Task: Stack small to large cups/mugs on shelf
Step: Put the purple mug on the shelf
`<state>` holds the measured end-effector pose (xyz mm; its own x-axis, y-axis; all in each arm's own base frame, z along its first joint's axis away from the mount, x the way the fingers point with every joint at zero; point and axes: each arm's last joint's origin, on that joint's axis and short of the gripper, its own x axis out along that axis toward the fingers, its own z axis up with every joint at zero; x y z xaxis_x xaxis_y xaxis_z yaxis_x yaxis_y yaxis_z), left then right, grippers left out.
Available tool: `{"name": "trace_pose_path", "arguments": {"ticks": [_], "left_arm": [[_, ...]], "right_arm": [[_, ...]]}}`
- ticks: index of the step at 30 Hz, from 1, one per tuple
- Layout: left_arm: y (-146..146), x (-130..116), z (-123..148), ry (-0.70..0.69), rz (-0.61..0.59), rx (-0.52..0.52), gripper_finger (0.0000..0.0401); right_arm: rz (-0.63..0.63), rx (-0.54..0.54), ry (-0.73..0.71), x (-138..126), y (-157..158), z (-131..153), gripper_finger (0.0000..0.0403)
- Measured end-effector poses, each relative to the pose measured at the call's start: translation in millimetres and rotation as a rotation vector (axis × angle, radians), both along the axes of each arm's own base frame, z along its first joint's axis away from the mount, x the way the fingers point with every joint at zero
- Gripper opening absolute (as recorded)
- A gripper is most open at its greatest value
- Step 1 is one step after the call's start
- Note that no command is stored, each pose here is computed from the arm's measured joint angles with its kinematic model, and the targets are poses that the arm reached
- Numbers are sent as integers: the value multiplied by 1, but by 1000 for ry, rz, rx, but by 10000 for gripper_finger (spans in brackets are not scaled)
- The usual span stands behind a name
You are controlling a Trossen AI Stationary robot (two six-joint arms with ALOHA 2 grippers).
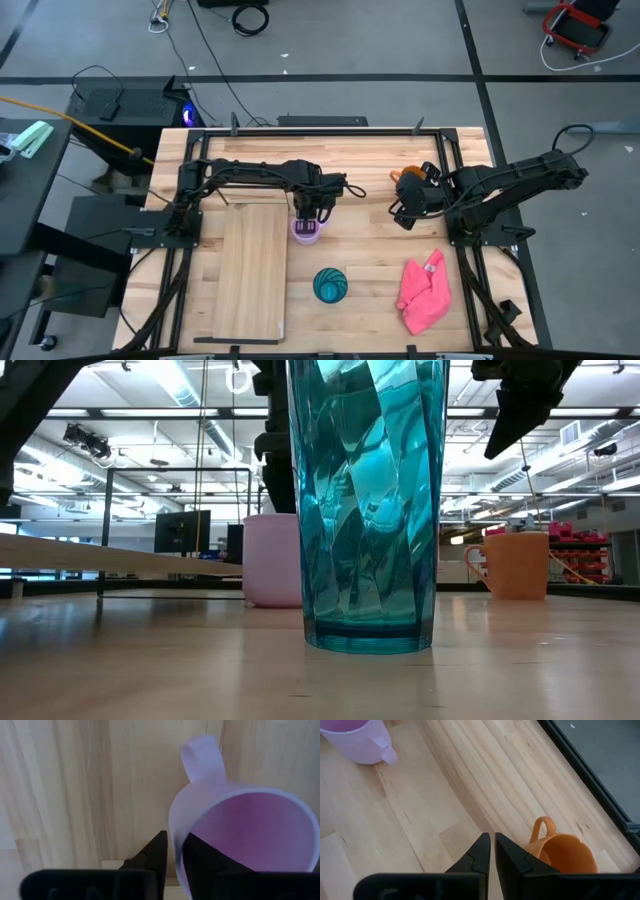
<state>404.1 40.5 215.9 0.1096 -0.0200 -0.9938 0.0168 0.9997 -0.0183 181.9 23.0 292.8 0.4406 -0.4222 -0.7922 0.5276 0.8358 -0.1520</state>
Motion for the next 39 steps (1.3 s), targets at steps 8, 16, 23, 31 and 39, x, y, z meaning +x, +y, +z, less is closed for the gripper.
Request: {"name": "trace_pose_path", "arguments": {"ticks": [8, 16, 23, 31, 39], "left_arm": [[0, 0, 0, 0, 2, -2, 18], [-3, -3, 6, 37, -5, -2, 12], [-6, 2, 33, -6, -16, 2, 12], [-22, 4, 73, -59, -56, 15, 12], [-39, -5, 100, -30, -90, 12, 12]], "right_arm": [[6, -3, 3, 0, 0, 0, 32], [6, -3, 4, 0, 0, 0, 32], [19, -10, 11, 0, 0, 0, 32], [21, -12, 16, 0, 0, 0, 32], [27, -17, 27, -1, 0, 0, 32]]}}
